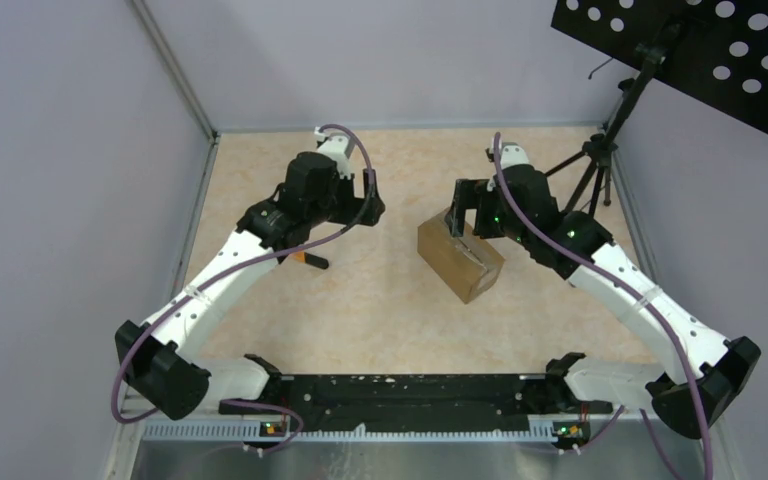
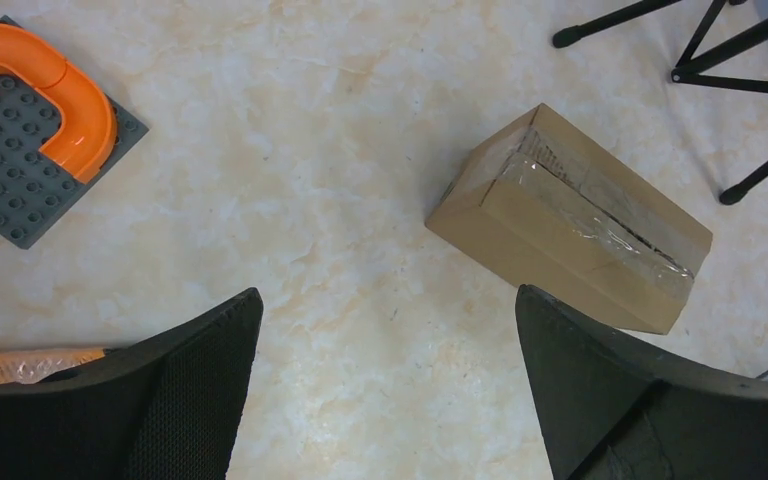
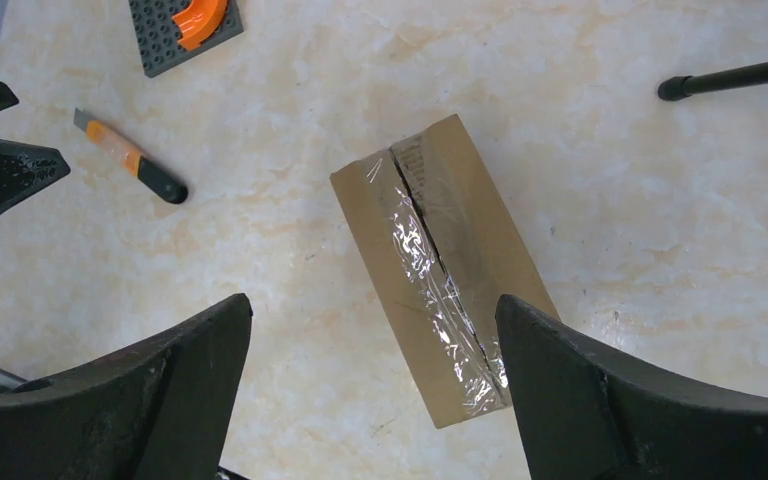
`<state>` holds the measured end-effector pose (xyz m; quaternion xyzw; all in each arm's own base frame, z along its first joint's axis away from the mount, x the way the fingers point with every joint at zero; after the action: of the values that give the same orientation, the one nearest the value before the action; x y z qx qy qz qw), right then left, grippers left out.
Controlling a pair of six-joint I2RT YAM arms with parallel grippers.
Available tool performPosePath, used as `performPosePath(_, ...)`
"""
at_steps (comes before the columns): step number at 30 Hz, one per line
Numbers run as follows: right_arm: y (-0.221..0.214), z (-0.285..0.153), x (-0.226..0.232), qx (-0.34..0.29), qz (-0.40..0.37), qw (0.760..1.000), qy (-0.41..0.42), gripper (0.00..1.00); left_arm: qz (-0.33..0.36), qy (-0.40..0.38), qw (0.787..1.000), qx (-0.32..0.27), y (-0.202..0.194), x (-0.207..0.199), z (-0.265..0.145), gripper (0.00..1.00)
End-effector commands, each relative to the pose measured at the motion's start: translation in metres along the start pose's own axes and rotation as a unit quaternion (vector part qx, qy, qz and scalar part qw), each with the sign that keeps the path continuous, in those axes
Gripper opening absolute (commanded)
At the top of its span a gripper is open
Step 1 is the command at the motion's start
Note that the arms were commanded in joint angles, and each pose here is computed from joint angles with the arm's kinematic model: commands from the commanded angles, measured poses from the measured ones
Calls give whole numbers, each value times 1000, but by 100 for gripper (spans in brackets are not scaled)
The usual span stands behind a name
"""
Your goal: Unpack the express box
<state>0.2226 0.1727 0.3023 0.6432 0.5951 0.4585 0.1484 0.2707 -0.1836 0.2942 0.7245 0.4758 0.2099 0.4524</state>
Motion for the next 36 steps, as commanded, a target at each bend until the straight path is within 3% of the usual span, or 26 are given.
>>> performPosePath(1, 7, -9, 4, -23, -1, 1000, 18, 91, -4, 31, 999, -11, 2, 6, -2, 98)
performPosePath(8, 5, -6, 5, -18, -4, 1000, 24, 91, -39, 80, 996, 22, -7, 16, 2, 98)
performPosePath(15, -1, -5, 4, -13, -9, 999, 40, 91, -113, 152, 980, 65, -32, 52, 16, 98)
performPosePath(23, -2, -11, 9, -9, -9, 997, 71, 91, -234, 251, 935, 93, -74, 108, 46, 98)
performPosePath(32, -7, -18, 6, -5, -11, 997, 77, 91, -314, 330, 883, 110, -125, 163, 55, 98)
performPosePath(36, -8, -17, 6, -4, -13, 997, 80, 91, -331, 348, 868, 124, -143, 182, 60, 94)
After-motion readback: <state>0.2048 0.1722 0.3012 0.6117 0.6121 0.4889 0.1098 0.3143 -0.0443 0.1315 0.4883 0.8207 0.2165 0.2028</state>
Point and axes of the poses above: each gripper's point midway between its finger pads, its own z axis out along the fingers, its own x axis along the line the jaws close on, y = z × x, the point moved 7 cm from there along -z, back along the fingers, and after that the axes turned 11 degrees about z, right-handed, at the moved point
